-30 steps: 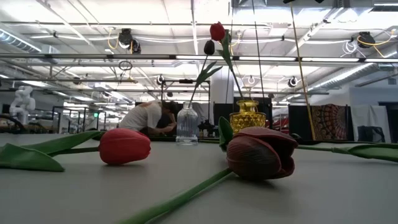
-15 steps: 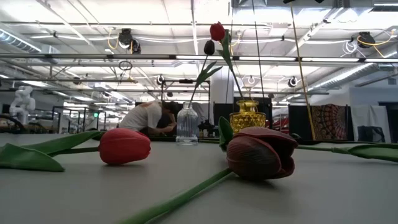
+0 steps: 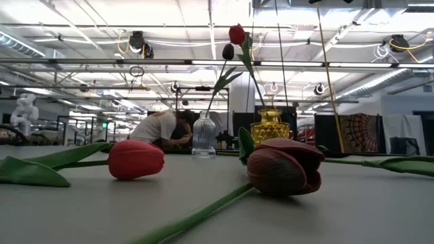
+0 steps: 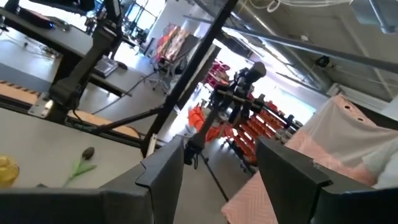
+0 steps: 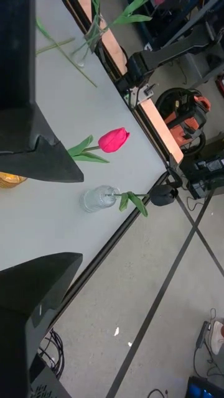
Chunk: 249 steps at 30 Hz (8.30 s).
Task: Sort flowers into vase by color
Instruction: Put the right pink tulip into the yellow vase
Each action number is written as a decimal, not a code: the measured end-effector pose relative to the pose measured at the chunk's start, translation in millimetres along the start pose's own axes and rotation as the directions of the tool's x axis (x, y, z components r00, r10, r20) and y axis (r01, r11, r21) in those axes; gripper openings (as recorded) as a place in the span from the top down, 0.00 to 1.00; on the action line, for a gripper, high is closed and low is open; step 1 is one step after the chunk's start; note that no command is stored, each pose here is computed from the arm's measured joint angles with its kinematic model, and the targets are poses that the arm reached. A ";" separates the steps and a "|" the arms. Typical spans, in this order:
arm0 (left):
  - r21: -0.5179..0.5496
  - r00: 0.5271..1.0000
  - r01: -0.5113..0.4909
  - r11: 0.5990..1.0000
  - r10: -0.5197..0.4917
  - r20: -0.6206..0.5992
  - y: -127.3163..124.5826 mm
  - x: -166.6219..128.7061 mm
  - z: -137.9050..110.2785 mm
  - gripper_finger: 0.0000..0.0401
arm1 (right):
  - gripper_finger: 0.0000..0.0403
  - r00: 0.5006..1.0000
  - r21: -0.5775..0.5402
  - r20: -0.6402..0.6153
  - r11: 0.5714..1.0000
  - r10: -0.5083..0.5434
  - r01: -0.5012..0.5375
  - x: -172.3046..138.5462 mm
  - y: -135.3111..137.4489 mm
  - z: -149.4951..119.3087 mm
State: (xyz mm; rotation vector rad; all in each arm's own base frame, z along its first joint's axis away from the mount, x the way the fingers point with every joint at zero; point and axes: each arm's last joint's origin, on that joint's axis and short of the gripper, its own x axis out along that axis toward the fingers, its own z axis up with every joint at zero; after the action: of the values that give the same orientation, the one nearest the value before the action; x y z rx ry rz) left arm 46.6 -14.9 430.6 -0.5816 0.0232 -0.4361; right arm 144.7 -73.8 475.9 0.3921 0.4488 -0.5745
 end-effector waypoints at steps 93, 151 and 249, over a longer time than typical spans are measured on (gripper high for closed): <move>0.138 0.983 0.000 0.990 -0.026 0.183 -5.0 14.7 18.8 0.49 | 0.54 1.000 0.000 0.000 1.000 0.000 0.000 0.1 0.0 0.0; 0.228 0.881 -0.469 0.853 0.469 0.056 -4.5 143.5 72.7 0.49 | 0.54 1.000 -0.046 0.001 0.999 -0.003 0.003 -0.1 -0.1 0.0; 0.354 0.198 -0.352 0.866 0.439 -0.877 200.1 224.2 -98.3 0.49 | 0.54 1.000 -0.046 0.000 0.999 -0.003 0.003 0.0 -0.1 -0.1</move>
State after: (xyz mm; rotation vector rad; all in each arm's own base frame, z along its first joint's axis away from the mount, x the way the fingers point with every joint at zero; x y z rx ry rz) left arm 314.8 -8.0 263.3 -0.1260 1.3288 -0.1966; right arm 144.7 -73.9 475.8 0.3477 0.4614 -0.5660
